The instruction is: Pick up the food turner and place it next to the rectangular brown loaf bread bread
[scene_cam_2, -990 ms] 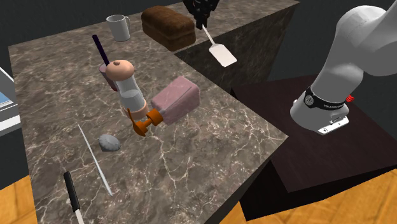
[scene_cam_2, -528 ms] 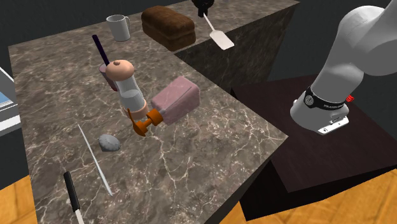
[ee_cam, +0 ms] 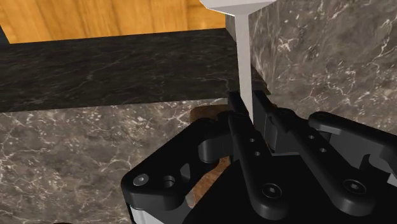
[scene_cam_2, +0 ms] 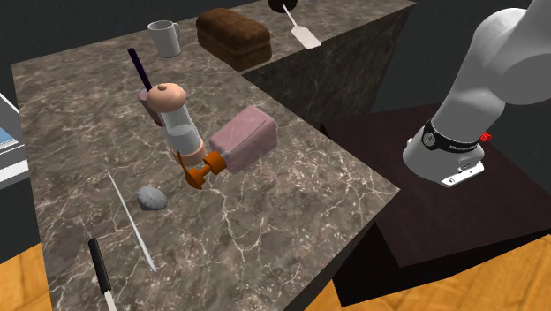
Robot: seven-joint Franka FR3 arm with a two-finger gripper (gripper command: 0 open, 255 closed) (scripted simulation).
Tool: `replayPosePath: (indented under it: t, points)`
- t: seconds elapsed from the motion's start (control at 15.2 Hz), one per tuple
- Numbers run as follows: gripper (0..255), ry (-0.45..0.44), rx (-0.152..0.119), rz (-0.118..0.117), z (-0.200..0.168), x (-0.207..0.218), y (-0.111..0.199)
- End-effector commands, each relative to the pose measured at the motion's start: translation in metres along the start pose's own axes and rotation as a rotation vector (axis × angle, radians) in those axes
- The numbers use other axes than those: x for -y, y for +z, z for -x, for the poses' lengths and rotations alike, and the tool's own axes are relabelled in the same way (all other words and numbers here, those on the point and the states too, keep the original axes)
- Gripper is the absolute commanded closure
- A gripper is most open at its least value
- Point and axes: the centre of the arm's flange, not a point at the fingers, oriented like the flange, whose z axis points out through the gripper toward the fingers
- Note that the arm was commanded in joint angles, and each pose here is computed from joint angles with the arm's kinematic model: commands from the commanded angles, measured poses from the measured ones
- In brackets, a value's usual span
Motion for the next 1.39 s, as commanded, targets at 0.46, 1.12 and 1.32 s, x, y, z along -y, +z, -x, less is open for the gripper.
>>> replayPosePath:
  t: [0.46, 1.12, 1.32]
  points:
    - [255, -0.001, -0.001, 0.001, -0.089, -0.082, 0.008]
    - [255, -0.001, -0.001, 0.001, -0.186, -0.171, 0.014]
    - [255, -0.001, -0.001, 0.001, -0.215, -0.198, 0.016]
